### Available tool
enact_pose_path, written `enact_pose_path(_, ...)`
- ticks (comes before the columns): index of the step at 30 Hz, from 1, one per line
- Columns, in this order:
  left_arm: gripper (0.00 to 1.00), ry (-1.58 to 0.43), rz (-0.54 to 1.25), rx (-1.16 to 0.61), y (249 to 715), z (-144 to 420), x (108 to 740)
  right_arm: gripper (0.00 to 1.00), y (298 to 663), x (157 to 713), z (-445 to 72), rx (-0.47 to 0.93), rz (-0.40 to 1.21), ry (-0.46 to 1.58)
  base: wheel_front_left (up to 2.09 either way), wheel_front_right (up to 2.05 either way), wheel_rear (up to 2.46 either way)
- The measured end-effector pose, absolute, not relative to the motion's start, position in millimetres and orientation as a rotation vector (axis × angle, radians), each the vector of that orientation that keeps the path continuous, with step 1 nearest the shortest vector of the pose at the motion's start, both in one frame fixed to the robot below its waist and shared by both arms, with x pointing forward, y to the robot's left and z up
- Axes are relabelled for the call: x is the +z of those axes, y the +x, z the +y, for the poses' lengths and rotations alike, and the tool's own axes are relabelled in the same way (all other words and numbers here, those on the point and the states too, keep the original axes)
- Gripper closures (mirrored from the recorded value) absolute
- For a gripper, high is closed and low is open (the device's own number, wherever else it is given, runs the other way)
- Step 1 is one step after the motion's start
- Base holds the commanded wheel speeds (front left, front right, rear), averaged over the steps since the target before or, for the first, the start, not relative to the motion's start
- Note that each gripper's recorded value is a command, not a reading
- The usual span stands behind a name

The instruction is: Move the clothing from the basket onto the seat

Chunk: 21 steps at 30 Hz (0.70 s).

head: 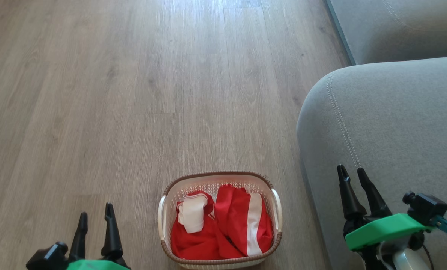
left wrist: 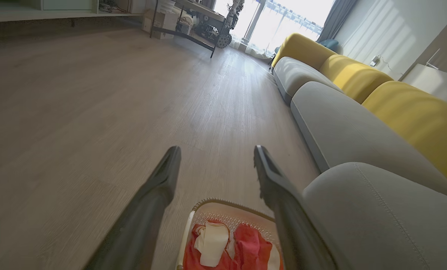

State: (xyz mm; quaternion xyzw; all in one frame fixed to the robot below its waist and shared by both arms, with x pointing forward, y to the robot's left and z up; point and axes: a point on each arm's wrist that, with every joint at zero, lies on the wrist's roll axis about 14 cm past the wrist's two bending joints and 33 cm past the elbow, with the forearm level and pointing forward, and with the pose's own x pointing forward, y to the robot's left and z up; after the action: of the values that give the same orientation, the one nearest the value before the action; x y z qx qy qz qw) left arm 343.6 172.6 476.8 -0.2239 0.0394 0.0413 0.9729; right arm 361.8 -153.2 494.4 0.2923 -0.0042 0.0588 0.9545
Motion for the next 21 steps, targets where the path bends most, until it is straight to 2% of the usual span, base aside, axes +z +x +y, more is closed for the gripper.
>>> enact_pose_path(21, 0.0, -0.192, 0.05, 0.039, 336.9, 163.8, 475.2, 0.0, 361.6, 492.8, -147.7, 0.145, -0.019, 0.339, 0.0, 0.0, 0.0)
